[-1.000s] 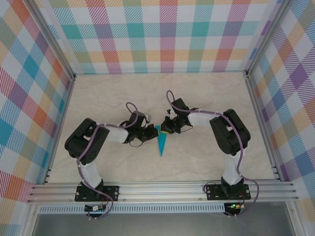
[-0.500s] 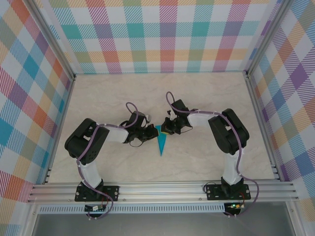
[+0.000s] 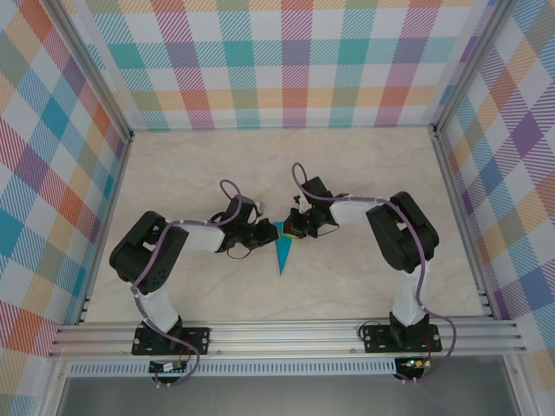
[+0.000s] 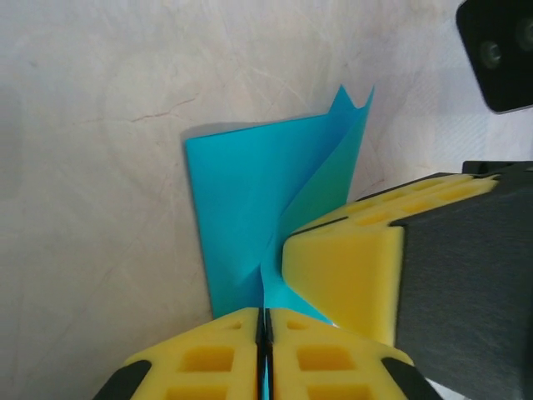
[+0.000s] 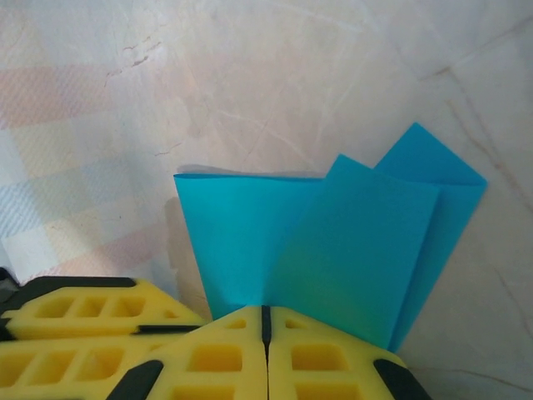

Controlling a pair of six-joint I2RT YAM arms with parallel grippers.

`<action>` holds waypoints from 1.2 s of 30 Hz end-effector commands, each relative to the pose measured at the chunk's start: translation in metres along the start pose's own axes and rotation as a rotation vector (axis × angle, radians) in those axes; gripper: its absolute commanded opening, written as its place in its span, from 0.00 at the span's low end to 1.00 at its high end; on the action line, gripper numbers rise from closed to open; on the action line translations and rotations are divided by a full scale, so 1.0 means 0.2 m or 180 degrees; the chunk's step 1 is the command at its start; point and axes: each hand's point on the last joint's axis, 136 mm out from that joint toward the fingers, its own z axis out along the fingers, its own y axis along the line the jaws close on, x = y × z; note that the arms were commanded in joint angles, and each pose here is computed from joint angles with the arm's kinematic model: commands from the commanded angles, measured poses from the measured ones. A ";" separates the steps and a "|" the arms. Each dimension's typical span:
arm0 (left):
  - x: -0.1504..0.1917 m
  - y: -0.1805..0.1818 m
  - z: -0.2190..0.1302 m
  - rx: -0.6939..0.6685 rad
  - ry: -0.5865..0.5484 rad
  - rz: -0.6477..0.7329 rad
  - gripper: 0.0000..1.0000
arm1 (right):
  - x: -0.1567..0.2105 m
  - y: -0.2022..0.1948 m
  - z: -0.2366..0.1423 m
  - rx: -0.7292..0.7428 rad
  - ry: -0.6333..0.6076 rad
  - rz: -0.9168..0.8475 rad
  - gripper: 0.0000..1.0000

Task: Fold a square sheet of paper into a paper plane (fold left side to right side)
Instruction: Fold the wing for the fifth time at the center of the table.

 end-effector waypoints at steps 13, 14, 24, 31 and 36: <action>0.22 -0.31 -0.20 0.0418 0.0149 0.0245 0.14 | 0.16 -0.28 0.08 0.0500 0.0298 0.0220 0.06; 0.24 -0.34 -0.19 0.0463 0.0173 0.0261 0.13 | 0.16 -0.28 0.08 0.0505 0.0305 0.0223 0.06; 0.36 -0.29 -0.02 0.0284 0.0453 0.0214 0.11 | 0.16 -0.27 0.08 0.0505 0.0303 0.0215 0.06; 0.42 -0.22 0.02 0.0168 0.0504 0.0133 0.10 | 0.15 -0.27 0.08 0.0508 0.0304 0.0204 0.06; 0.45 -0.16 0.04 0.0058 0.0519 0.0072 0.08 | 0.15 -0.27 0.08 0.0523 0.0299 0.0201 0.06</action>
